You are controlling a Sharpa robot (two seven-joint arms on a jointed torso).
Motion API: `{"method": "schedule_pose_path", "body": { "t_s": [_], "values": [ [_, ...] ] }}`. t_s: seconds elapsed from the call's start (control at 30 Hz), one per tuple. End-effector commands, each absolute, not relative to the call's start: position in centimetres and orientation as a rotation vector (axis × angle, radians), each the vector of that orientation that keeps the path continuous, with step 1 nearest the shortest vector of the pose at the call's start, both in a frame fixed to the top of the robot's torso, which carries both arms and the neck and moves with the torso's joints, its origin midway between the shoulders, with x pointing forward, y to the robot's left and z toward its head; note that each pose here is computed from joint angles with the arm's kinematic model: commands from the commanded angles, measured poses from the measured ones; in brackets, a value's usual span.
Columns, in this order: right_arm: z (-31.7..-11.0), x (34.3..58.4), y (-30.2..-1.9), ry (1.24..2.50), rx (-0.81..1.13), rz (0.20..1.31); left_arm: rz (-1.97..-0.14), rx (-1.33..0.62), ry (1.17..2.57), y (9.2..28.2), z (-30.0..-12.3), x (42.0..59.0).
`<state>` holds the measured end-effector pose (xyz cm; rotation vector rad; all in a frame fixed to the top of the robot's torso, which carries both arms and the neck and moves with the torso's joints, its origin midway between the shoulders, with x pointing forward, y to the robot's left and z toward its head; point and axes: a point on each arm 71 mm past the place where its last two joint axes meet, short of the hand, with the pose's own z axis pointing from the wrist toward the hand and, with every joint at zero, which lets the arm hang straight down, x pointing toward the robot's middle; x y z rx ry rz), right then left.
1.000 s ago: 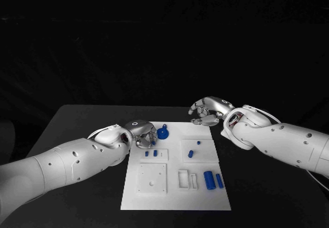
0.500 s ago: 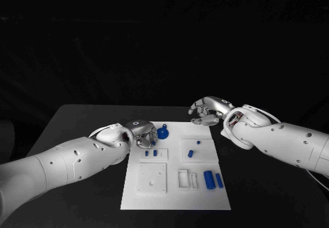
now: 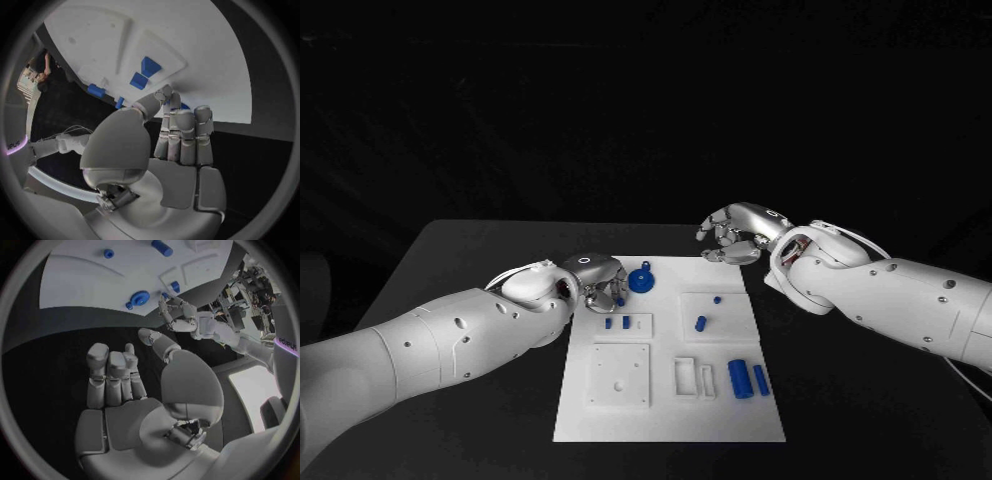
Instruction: Assemble the parts on the task board
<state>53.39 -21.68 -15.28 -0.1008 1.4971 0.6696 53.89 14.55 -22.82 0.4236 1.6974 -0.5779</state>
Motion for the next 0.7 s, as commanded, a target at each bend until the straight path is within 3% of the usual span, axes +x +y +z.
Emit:
{"method": "schedule_pose_path", "body": {
  "t_s": [0.03,0.7],
  "values": [
    [-15.32,53.35,-21.59,1.501,-0.113,0.671,-0.566,0.438,1.714,14.58,-23.13,53.78],
    [-15.31,53.33,-21.55,1.500,-0.113,0.672,-0.579,0.450,1.728,13.88,-23.55,53.69]
  ]
}}
